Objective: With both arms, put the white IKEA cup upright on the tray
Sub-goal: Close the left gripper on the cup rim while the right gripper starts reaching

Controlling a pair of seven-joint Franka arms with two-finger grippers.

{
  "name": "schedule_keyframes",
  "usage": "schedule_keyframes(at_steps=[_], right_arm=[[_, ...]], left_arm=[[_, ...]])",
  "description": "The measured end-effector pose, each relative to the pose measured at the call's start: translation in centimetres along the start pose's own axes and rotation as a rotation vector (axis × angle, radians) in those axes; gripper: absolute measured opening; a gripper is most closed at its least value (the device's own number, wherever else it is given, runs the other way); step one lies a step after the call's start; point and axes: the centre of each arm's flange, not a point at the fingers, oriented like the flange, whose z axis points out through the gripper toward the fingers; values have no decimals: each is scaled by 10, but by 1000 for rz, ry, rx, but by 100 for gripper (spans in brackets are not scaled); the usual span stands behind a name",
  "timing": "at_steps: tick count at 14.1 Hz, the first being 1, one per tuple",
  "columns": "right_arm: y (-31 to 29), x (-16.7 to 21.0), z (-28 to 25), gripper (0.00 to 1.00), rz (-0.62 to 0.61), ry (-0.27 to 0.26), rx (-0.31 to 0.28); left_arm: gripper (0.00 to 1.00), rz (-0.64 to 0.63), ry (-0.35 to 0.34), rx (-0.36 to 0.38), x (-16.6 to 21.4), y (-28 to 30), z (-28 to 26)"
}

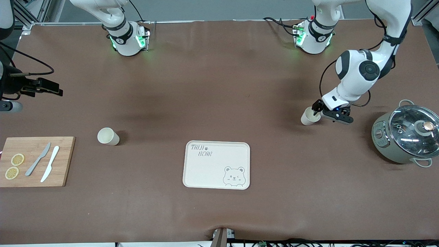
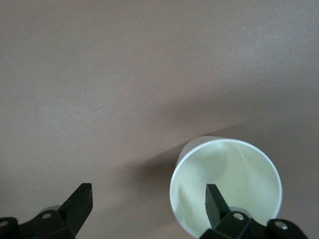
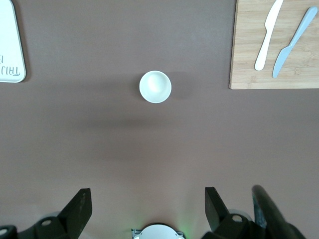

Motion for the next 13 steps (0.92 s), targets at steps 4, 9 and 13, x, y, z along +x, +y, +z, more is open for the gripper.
schedule_keyframes(at_steps=[4,9,13], right_arm=[[1,15,22,100,2,-43,-1],[3,26,40,100,5,-76,-13],[7,35,54,100,11,-98,-16]], left_arm=[[100,-1,10,-5,6,-1,7],[100,2,18,-10,12,0,12],[59,-3,21,-11,15,-1,12]])
